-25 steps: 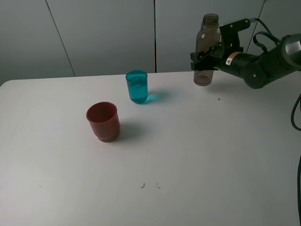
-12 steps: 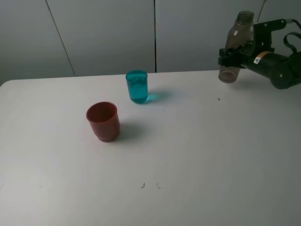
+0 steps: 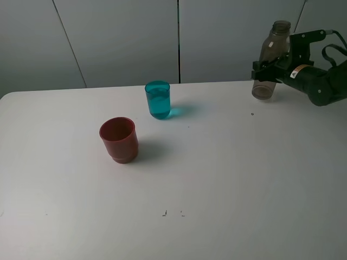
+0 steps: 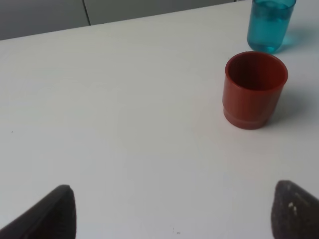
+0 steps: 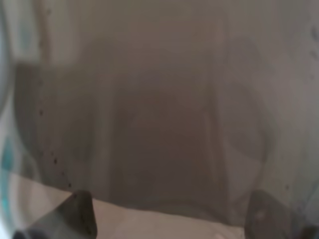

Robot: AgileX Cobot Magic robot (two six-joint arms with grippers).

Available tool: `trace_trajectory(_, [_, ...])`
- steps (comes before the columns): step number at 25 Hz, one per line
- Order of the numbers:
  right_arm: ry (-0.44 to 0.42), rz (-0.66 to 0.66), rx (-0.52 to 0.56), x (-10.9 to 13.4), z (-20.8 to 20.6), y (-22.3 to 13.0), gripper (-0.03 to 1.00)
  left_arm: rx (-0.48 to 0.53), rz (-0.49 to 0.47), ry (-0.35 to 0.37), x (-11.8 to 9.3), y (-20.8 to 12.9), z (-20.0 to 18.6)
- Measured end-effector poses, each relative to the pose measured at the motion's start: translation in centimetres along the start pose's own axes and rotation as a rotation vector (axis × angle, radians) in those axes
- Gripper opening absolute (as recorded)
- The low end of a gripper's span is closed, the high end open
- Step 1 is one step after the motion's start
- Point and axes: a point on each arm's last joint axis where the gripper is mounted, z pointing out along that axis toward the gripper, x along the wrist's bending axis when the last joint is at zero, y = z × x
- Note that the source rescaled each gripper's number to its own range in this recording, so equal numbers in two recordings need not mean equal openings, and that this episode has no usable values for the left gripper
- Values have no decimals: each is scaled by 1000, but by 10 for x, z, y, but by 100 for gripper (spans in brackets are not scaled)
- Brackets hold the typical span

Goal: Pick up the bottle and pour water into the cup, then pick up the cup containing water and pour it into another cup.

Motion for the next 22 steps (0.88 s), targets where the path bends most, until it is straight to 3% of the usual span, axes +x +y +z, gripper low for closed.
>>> trace_trajectory(20, [17,46,35,2,3,-15,2,0,2,0,0,0,0])
trace_trajectory(21, [21,52,33,2,3,-15,17,0,2,0,0,0,0])
trace_trajectory(22, [22,58,33,2,3,-15,49,0,2,0,0,0,0])
